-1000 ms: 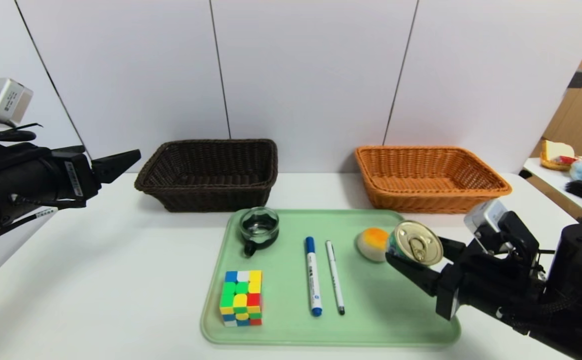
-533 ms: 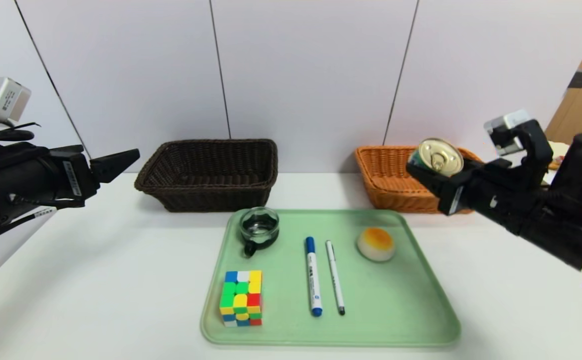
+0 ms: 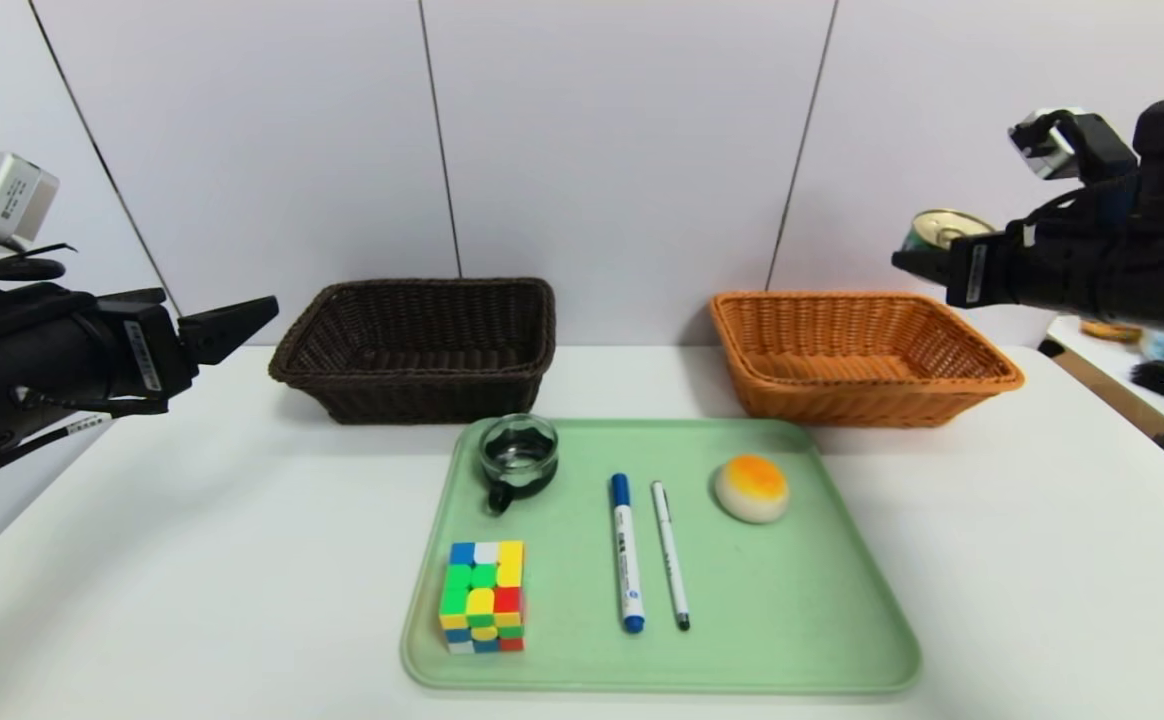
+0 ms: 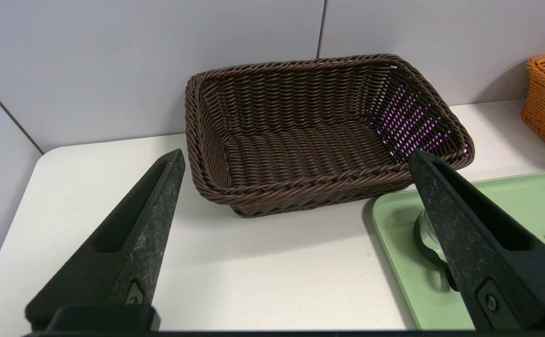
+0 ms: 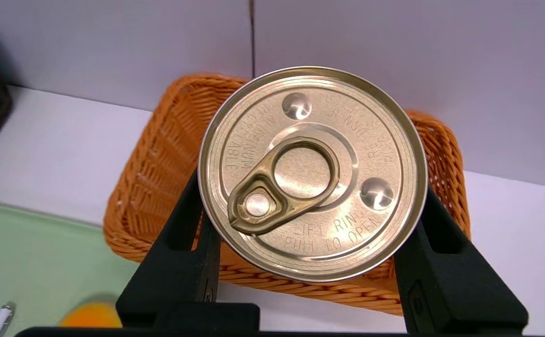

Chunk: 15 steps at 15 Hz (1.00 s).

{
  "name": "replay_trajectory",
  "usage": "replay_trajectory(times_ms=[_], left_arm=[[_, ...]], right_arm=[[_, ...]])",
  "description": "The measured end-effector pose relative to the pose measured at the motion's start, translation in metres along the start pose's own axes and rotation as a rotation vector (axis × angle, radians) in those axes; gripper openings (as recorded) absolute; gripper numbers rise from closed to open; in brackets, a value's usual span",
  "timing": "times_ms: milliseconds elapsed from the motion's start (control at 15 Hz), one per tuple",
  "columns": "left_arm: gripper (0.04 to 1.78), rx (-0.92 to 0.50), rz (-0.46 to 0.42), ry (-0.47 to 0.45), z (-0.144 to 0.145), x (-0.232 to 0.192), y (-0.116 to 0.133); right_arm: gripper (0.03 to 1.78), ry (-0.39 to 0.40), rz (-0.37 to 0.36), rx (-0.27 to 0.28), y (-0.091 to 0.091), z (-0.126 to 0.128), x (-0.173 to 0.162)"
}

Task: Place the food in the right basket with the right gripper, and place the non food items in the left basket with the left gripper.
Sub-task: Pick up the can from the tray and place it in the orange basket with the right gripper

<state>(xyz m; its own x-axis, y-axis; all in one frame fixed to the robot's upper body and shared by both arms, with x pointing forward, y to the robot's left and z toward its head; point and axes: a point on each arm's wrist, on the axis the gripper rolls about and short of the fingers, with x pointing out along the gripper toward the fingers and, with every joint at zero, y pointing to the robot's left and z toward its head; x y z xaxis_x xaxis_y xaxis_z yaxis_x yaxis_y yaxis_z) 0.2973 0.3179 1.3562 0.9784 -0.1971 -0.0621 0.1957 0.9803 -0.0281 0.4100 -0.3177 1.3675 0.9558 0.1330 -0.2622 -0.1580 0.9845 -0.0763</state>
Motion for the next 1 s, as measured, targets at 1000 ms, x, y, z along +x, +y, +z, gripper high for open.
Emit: replay_trajectory(times_ms=[1000], left_arm=[[1.69, -0.005, -0.001, 0.003, -0.001, 0.001, 0.000]], right_arm=[[0.98, 0.358, -0.087, 0.075, -0.041, -0.057, 0.091]])
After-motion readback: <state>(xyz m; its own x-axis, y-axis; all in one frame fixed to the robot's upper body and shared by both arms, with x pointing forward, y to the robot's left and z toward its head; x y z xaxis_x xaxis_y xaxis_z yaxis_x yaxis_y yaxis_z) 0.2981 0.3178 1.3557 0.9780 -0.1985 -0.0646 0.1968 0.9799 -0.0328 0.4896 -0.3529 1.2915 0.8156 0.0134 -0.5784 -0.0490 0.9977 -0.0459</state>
